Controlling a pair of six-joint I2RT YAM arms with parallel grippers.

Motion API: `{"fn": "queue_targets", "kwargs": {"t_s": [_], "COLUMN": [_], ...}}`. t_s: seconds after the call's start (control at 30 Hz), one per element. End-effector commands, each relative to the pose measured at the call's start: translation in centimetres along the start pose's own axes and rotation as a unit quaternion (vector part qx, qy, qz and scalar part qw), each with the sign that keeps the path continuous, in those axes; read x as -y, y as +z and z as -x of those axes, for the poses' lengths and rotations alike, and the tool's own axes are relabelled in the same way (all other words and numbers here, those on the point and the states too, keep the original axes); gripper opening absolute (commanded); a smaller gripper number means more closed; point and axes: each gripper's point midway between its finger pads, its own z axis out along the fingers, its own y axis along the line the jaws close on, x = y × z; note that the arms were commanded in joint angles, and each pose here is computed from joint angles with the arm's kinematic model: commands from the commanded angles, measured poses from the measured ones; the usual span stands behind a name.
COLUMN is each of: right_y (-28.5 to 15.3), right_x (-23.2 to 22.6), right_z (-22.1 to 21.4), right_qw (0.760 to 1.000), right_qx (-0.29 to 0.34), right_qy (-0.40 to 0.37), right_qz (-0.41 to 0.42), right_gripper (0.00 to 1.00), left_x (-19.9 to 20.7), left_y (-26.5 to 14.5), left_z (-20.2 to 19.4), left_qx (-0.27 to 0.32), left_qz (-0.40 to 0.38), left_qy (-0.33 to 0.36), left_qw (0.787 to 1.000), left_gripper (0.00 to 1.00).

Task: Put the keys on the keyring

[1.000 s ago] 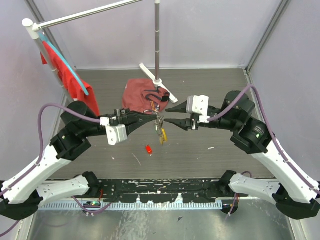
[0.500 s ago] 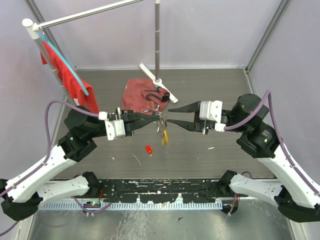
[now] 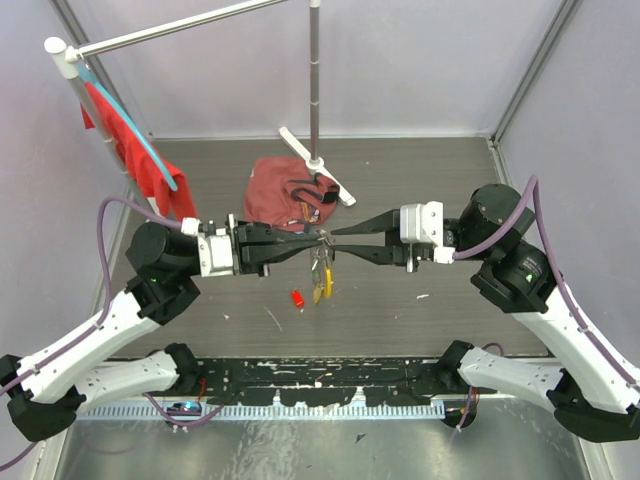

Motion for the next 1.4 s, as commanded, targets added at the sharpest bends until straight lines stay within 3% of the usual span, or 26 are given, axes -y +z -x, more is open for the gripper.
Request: {"fn": "queue_targets", "kwargs": {"t_s": [0.0, 0.77, 0.93, 1.1, 1.17, 1.2, 1.27, 1.37], "right_y": [-0.2, 0.3, 0.5, 0.5, 0.4, 0.3, 0.2, -0.1], "right_x": [0.0, -0.5, -0.7, -0.7, -0.7, -0.6, -0.4, -0.1], "right_z": [2.5, 2.1, 1.6, 1.5, 1.7, 1.9, 1.7, 1.1], "right_qw": [0.999, 0.999, 0.999, 0.999, 0.999, 0.999, 0.999, 1.000], "right_qx": [0.029, 0.031, 0.026, 0.023, 0.024, 0.025, 0.018, -0.003], "right_qy": [-0.011, 0.006, 0.012, 0.012, 0.009, 0.007, 0.006, 0.002], "right_qz": [0.008, 0.030, 0.036, 0.037, 0.036, 0.033, 0.027, 0.017], "right_gripper": [0.28, 0.28, 0.19, 0.01, 0.01, 0.01, 0.01, 0.01], "left_x": [0.2, 1.2, 1.2, 1.2, 1.1, 1.0, 0.9, 1.2], "left_y": [0.1, 0.5, 0.6, 0.6, 0.6, 0.6, 0.5, 0.4], "left_z": [2.1, 1.7, 1.8, 1.9, 1.8, 1.6, 1.5, 1.0], "left_qx": [0.041, 0.038, 0.040, 0.040, 0.037, 0.033, 0.022, -0.006], "left_qz": [-0.008, -0.044, -0.046, -0.046, -0.043, -0.040, -0.038, -0.048], "left_qy": [0.012, 0.006, 0.007, 0.007, 0.005, 0.002, -0.004, -0.009], "left_qw": [0.999, 0.998, 0.998, 0.998, 0.998, 0.999, 0.999, 0.999], "left_gripper": [0.00, 0.00, 0.00, 0.00, 0.00, 0.04, 0.27, 0.41]}}
